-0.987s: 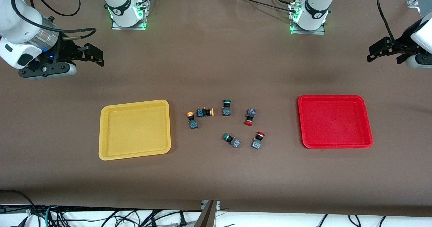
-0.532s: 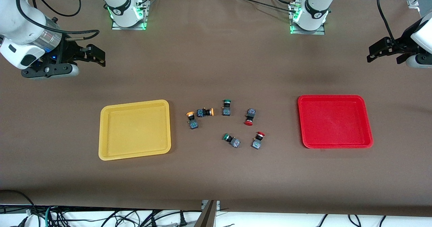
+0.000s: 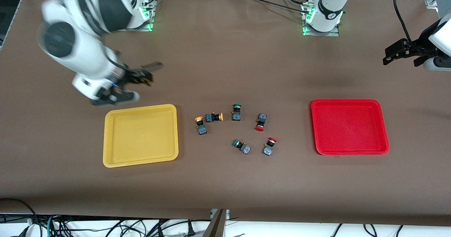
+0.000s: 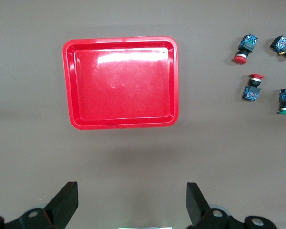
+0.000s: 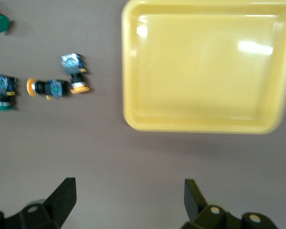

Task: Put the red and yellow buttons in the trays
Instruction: 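Reach the right gripper to an orange button while the left gripper advances, then grasp the orange button with the right gripper while the left gripper reaches a red button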

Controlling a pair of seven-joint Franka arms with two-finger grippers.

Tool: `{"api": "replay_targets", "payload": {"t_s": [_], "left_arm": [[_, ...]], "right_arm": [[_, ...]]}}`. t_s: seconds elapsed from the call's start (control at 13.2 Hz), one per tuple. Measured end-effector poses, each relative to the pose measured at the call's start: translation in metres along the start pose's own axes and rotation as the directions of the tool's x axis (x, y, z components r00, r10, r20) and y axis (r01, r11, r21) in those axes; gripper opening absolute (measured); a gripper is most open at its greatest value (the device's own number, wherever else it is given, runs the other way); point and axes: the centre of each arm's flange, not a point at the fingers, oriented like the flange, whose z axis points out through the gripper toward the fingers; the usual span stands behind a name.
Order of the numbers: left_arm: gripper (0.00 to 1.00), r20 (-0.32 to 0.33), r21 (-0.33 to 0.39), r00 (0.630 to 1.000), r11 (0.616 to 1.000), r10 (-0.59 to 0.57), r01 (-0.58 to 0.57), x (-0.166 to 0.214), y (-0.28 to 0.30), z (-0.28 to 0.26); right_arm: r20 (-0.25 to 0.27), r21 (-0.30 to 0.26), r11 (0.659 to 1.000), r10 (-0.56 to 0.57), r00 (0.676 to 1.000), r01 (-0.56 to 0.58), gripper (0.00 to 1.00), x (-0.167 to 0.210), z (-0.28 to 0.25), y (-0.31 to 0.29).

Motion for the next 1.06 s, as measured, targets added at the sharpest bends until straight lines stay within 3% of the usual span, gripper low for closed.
{"api": "replay_targets", "payload": {"t_s": [0.15, 0.3, 0.53, 0.68, 0.76, 0.91, 1.06], "left_arm": [[1.00, 0.004, -0.001, 1.000, 1.000, -0.007, 0.007, 0.000, -0.003, 0.001], [1.00, 0.021, -0.003, 1.000, 1.000, -0.006, 0.006, 0.005, -0.003, 0.009], [1.00, 0.116, -0.014, 0.991, 0.998, 0.066, -0.065, 0.034, 0.033, 0.061], [1.00, 0.187, -0.025, 0.971, 0.989, 0.146, -0.144, 0.065, 0.083, 0.128], [1.00, 0.191, -0.032, 0.966, 0.985, 0.173, -0.170, 0.084, 0.104, 0.166], [1.00, 0.141, -0.072, 0.969, 0.978, 0.205, -0.196, 0.114, 0.134, 0.223], [1.00, 0.011, -0.092, 0.974, 0.970, 0.226, -0.224, 0.140, 0.165, 0.259]], "right_arm": [[-0.033, 0.004, 1.000, -0.015, 0.999, 0.015, 1.00, 0.020, 0.085, -0.060], [-0.054, 0.010, 1.000, -0.024, 0.998, 0.024, 1.00, 0.032, 0.144, -0.082], [-0.097, 0.025, 0.999, -0.028, 0.995, 0.031, 1.00, 0.044, 0.181, -0.090], [-0.121, 0.034, 0.999, -0.029, 0.992, 0.033, 0.99, 0.053, 0.189, -0.094], [-0.124, 0.036, 0.999, -0.030, 0.992, 0.034, 0.99, 0.057, 0.195, -0.096], [-0.143, 0.042, 0.998, -0.035, 0.989, 0.042, 0.94, 0.062, 0.210, -0.103], [-0.165, 0.050, 0.998, -0.039, 0.985, 0.048, 0.92, 0.064, 0.227, -0.108]]}}
